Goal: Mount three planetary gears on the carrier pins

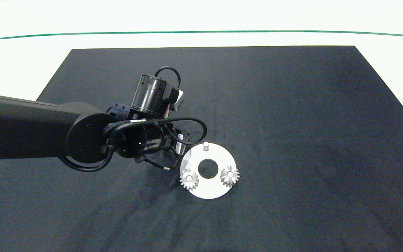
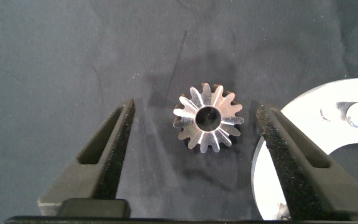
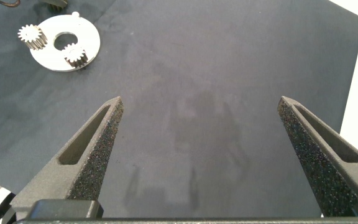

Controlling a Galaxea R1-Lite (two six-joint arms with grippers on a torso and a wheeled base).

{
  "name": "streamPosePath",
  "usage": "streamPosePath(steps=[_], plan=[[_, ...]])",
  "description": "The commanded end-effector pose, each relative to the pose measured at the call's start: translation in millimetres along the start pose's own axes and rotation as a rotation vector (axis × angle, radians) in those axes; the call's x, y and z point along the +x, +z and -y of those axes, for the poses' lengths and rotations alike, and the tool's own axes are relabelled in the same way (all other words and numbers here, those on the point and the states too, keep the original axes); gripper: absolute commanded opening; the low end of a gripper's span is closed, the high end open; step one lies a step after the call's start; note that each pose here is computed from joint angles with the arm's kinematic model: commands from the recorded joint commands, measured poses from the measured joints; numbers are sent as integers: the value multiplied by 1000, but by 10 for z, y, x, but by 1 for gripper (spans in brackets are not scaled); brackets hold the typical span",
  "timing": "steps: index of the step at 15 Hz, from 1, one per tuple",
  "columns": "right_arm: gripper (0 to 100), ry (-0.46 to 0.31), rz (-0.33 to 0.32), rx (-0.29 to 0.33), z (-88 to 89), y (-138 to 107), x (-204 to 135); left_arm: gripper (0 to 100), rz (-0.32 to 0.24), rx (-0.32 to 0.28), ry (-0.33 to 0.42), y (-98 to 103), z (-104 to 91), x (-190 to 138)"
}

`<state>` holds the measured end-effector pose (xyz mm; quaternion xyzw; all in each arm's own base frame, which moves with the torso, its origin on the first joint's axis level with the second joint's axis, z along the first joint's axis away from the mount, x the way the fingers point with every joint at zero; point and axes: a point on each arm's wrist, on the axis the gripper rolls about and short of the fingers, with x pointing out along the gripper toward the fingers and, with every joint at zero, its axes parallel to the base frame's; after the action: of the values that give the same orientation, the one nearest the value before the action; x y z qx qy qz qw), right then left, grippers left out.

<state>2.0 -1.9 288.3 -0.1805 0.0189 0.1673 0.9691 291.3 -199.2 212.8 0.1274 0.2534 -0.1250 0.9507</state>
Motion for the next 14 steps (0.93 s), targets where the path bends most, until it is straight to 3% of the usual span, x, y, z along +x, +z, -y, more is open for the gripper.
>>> streamPosePath(steps=[1, 14], plan=[[100, 1, -2, -3, -1, -2, -1, 72, -7, 6, -3, -22, 27, 3], [100, 6, 0, -3, -2, -2, -1, 45, -10, 14, -17, -46, 87, -5]])
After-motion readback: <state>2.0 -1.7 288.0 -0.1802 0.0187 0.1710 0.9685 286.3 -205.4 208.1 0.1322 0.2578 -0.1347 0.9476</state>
